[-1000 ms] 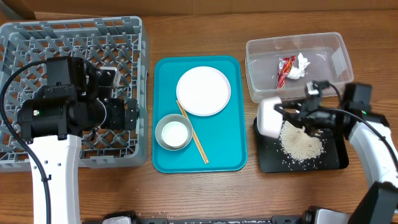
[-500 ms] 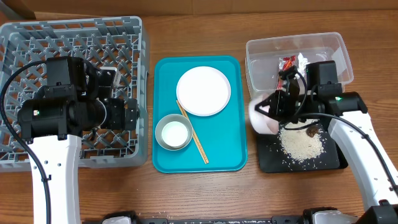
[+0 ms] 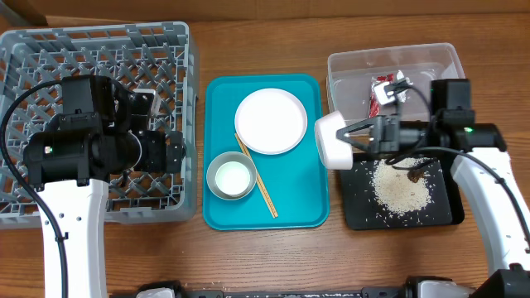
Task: Sort waste into correct bins and load items into the dishwasher
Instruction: 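Carry the pink bowl back and set it on the white plate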
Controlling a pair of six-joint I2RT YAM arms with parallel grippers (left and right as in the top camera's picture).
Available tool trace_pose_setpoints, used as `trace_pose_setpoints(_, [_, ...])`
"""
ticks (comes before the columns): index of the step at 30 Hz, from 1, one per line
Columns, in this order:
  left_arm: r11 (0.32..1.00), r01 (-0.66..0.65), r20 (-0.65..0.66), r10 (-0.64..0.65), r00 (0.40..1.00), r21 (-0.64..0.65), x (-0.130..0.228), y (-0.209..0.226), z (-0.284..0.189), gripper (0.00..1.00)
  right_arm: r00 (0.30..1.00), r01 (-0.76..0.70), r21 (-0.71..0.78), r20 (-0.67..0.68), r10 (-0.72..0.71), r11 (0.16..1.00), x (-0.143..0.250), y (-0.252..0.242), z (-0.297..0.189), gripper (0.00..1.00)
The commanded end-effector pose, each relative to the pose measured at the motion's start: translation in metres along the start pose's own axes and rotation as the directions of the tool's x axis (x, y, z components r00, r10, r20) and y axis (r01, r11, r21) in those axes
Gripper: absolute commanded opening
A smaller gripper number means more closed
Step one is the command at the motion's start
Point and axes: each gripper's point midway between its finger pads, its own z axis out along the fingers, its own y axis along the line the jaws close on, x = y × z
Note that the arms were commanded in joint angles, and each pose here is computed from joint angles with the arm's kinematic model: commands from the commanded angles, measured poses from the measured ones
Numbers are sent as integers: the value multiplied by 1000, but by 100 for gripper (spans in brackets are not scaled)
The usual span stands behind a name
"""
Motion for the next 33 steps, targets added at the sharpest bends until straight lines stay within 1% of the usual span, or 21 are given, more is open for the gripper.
trace_pose_setpoints(1, [1000,-16,21,16,1000,-7,-5,0,-4,100,1000,-11,-152,24,14,988,-6,33,-20,4])
trace_pose_setpoints(2, [1000,-16,21,16,1000,-7,-5,0,-4,100,999,14,-141,40,-8,990,-8,30,-23,4])
trace_pose_setpoints(5, [1000,-16,21,16,1000,-7,-5,0,-4,100,996,-3,-24,88,5,1000,-16,9,-28,4])
trace_pose_setpoints(8, [1000,-16,21,16,1000,-7,-5,0,-4,100,994,-11,67,108,4,998,-20,-6,-29,4])
trace_pose_setpoints(10, [1000,-16,21,16,1000,-7,-5,0,-4,100,994,-13,111,107,1,994,-20,-14,-26,4])
trace_pose_setpoints(14, [1000,-16,22,16,1000,-7,-6,0,-4,100,997,28,125,72,-37,992,-17,-13,-14,4])
trace_pose_setpoints(16, [1000,-16,23,16,1000,-7,-6,0,-4,100,996,45,218,61,-60,975,-17,-27,-6,4])
trace_pose_setpoints(18, [1000,-16,24,16,1000,-7,-6,0,-4,100,996,46,386,50,-71,921,-16,-54,-1,4])
trace_pose_setpoints(20, [1000,-16,24,16,1000,-7,-6,0,-4,100,996,63,555,16,-87,829,-10,-80,4,4])
trace_pose_setpoints(22, [1000,-16,23,16,1000,-7,-6,0,-4,100,992,107,643,-24,-120,758,-6,-91,11,4])
trace_pose_setpoints(25, [1000,-15,24,16,1000,-7,-6,0,-4,100,978,187,708,-72,-195,681,-10,-91,23,4])
trace_pose_setpoints(28, [1000,-16,24,16,1000,-5,-6,-1,-4,100,950,267,733,-89,-301,626,-24,-80,37,4])
trace_pose_setpoints(30, [1000,-16,24,16,1000,-4,-6,-1,-4,100,918,323,732,-89,-385,600,-36,-71,48,4])
trace_pose_setpoints(33, [1000,-9,24,9,1000,-4,-6,-1,-4,100,842,446,706,-125,-524,549,-50,-56,67,4])
